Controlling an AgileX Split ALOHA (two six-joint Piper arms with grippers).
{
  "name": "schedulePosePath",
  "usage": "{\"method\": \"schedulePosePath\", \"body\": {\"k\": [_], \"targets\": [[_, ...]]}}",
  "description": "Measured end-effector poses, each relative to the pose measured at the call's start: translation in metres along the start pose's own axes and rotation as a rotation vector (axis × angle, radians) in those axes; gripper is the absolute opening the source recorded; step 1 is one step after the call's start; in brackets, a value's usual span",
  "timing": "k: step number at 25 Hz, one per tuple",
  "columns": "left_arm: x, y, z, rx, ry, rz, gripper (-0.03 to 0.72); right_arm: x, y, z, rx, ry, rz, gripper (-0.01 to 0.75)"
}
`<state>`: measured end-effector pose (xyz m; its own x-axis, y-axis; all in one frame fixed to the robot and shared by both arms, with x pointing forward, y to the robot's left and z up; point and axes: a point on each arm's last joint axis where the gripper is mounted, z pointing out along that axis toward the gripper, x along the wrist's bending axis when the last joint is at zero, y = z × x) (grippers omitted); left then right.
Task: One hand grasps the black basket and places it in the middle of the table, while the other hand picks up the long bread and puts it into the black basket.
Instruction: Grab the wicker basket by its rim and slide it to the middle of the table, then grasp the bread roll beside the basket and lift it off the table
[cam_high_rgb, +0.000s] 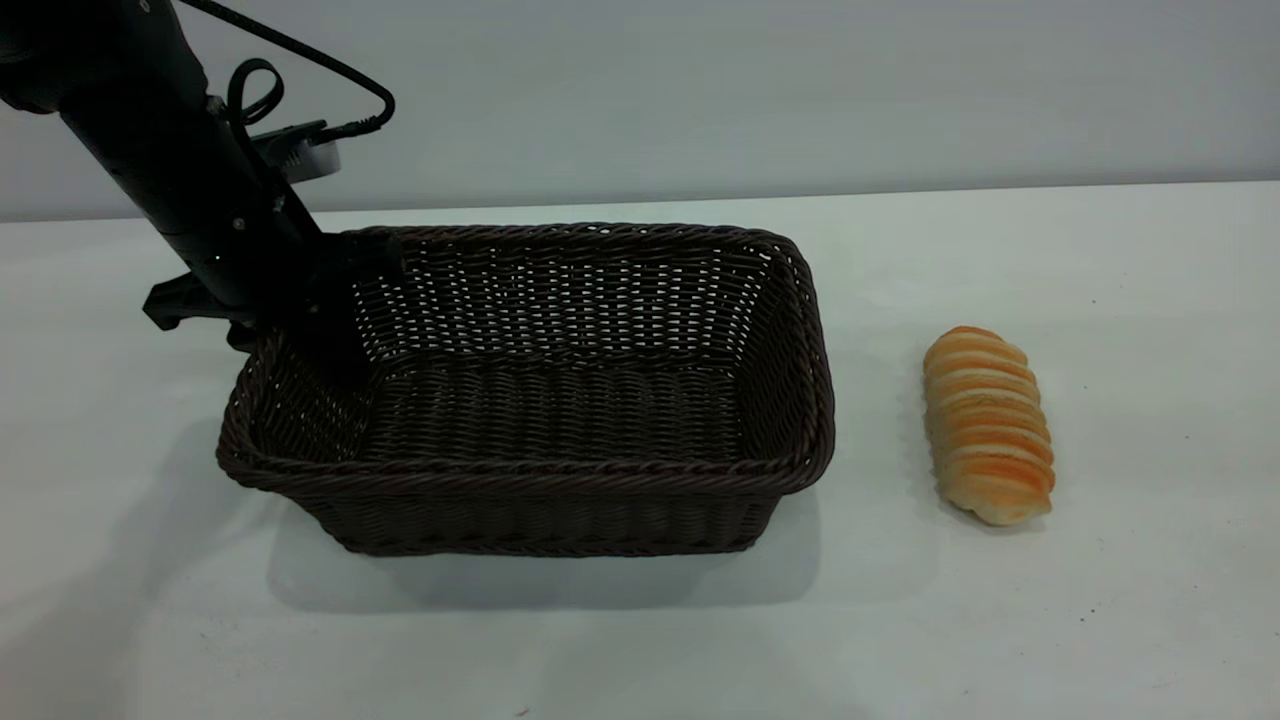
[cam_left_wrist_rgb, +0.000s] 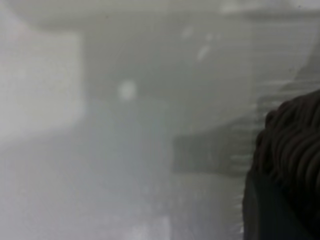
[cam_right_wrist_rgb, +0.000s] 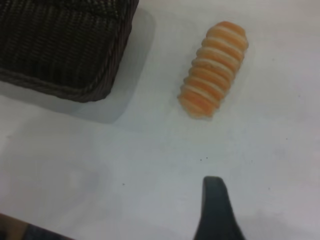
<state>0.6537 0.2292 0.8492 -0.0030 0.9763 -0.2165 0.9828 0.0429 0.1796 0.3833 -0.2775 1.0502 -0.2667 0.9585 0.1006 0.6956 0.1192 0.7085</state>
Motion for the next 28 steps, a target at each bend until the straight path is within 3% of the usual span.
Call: {"method": "schedulePosePath", "body": {"k": [5,9,15,19,23,28], "targets": [[0.0,0.0,0.0,0.002,0.004,0.006,0.444,0.0,0.0,0.0,0.005,0.002,0.0,0.504],[-0.003,0.004,-0.017,-0.028,0.004,0.027,0.532,0.0,-0.001,0.0,0.006,0.003,0.0,0.504],[-0.013,0.01,-0.08,-0.123,0.03,0.095,0.545,0.0,-0.001,0.0,0.009,0.005,0.002,0.504],[-0.02,0.009,-0.125,-0.191,0.032,0.117,0.545,0.001,0.003,0.013,0.025,0.064,0.054,0.504],[-0.027,0.003,-0.166,-0.255,0.018,0.128,0.538,-0.003,0.015,0.045,0.018,0.143,0.106,0.504],[-0.035,-0.008,-0.212,-0.326,0.003,0.143,0.5,-0.02,0.028,0.103,0.064,0.167,0.17,0.504]]}}
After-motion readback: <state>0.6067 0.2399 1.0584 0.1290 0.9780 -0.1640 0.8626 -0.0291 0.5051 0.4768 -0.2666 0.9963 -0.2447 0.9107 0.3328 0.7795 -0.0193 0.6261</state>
